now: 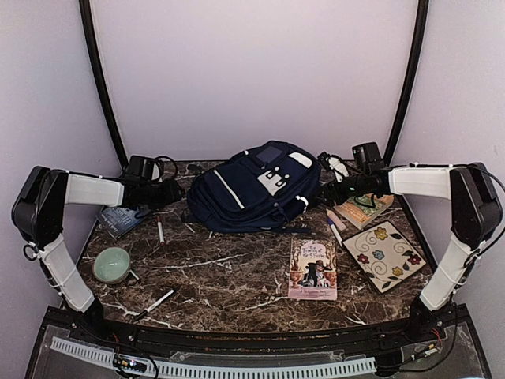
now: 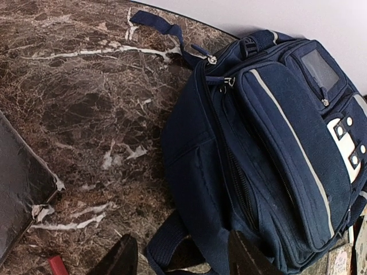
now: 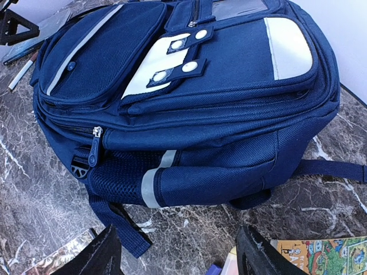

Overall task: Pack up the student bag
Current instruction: Rotate the student bag at the center of the board.

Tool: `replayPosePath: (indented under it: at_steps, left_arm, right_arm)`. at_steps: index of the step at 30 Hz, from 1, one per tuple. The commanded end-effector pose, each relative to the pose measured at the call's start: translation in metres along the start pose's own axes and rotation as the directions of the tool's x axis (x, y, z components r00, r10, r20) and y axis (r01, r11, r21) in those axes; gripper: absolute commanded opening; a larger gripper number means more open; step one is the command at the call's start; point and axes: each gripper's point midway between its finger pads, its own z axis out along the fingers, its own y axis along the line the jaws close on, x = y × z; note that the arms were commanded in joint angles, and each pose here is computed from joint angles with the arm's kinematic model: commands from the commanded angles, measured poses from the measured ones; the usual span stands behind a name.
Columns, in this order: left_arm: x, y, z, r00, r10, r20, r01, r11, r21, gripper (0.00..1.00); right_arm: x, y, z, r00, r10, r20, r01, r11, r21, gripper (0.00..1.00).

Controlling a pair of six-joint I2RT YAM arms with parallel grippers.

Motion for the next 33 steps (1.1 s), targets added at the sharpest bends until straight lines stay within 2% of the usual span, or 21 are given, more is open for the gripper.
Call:
replayPosePath:
  at_steps: [1, 12, 24, 29, 33]
  left_arm:
    - [-0.037, -0.019, 0.0, 0.994, -0.027, 0.106, 0.022, 0.998, 0.052, 0.56]
    - [-0.055, -0.011, 0.04, 0.995, -0.023, 0.101, 0.024, 1.0, -0.012, 0.57]
    - [-0.027, -0.026, 0.067, 0.998, -0.062, -0.002, 0.062, 0.989, 0.131, 0.56]
    - [-0.017, -0.031, 0.059, 0.997, -0.076, -0.027, 0.08, 0.982, 0.168, 0.4]
    - [-0.012, -0.037, 0.041, 0.997, -0.074, 0.001, 0.072, 0.976, 0.204, 0.2]
  right_arm:
    - [-0.012, 0.004, -0.007, 0.998, -0.038, 0.042, 0.038, 0.999, -0.01, 0.69]
    - [-0.01, 0.006, -0.007, 0.998, -0.04, 0.04, 0.041, 0.999, -0.018, 0.69]
    - [-0.002, 0.008, 0.001, 1.0, -0.024, 0.011, 0.024, 0.999, -0.042, 0.69]
    - [0.002, 0.009, 0.005, 1.0, -0.012, -0.002, 0.012, 0.998, -0.059, 0.69]
    - [0.008, 0.002, 0.012, 1.0, 0.01, -0.023, -0.011, 0.999, -0.038, 0.68]
